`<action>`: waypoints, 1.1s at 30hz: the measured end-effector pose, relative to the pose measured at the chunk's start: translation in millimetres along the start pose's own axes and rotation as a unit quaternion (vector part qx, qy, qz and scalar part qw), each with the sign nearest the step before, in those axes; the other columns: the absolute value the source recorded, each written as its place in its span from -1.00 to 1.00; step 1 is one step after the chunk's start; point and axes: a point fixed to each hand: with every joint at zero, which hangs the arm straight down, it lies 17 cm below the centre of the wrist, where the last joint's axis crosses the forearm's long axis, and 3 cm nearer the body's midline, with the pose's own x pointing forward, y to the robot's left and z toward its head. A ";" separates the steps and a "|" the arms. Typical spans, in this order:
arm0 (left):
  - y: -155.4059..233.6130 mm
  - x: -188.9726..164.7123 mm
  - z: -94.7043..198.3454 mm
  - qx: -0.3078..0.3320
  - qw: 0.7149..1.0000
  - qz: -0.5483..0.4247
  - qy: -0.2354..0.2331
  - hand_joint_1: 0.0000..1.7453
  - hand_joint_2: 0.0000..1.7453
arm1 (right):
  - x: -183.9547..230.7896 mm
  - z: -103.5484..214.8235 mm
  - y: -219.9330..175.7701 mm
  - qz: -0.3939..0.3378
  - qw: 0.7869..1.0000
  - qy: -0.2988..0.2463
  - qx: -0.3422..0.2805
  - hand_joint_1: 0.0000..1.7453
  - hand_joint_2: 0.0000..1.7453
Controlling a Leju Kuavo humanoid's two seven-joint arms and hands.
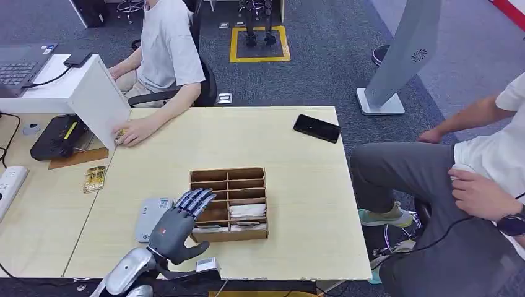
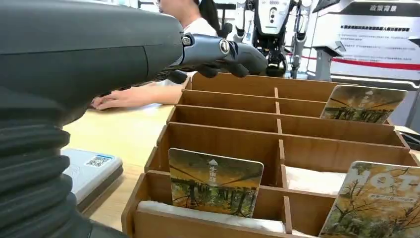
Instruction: Pass the card to the sensor for recognition and then transmit it.
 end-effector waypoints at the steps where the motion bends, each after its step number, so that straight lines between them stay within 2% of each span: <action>1: 0.7 -0.7 -0.4 0.001 1.000 0.001 0.002 -1.00 1.00 | 0.0 0.0 0.0 0.000 1.000 0.000 0.000 -1.00 -1.00; 6: 2.8 -2.5 -1.2 0.005 1.000 0.005 0.005 -0.96 1.00 | -0.2 0.0 -0.3 -0.001 1.000 0.000 -0.001 -1.00 -1.00; 8: 3.0 -3.2 -1.1 0.005 1.000 0.006 0.006 0.84 1.00 | -0.5 0.0 -0.4 -0.002 1.000 0.001 -0.001 -1.00 -1.00; 10: 3.1 -3.5 -1.1 0.005 1.000 0.006 0.006 0.76 1.00 | -0.6 0.0 -0.4 -0.002 1.000 0.001 -0.001 -1.00 -1.00; 12: 3.0 -3.8 -0.9 0.005 1.000 0.007 0.006 0.60 1.00 | -0.6 0.0 -0.5 -0.002 1.000 0.001 -0.001 -1.00 -1.00; 13: 3.9 -5.7 -0.7 0.006 1.000 0.008 0.008 0.62 1.00 | -0.8 0.0 -0.6 -0.002 1.000 0.001 -0.001 -1.00 -1.00; 14: 4.4 -6.4 -0.7 0.006 1.000 0.008 0.009 0.54 1.00 | -0.9 0.0 -0.6 -0.003 1.000 0.001 -0.001 -1.00 -1.00; 15: 4.6 -6.8 -0.6 0.007 1.000 0.009 0.009 0.74 1.00 | -1.0 0.0 -0.7 -0.003 1.000 0.002 -0.001 -1.00 -1.00; 31: 2.3 -6.6 1.7 0.004 1.000 0.015 0.009 0.70 1.00 | -1.9 -0.2 -1.7 -0.008 1.000 0.003 -0.003 -1.00 -1.00; 32: 2.4 -6.9 1.8 0.004 1.000 0.015 0.010 0.80 1.00 | -1.8 -0.3 -2.2 -0.008 1.000 0.003 -0.004 -1.00 -1.00; 33: 2.3 -7.0 1.9 0.004 1.000 0.016 0.010 0.72 1.00 | -1.8 -0.3 -2.2 -0.009 1.000 0.003 -0.004 -1.00 -1.00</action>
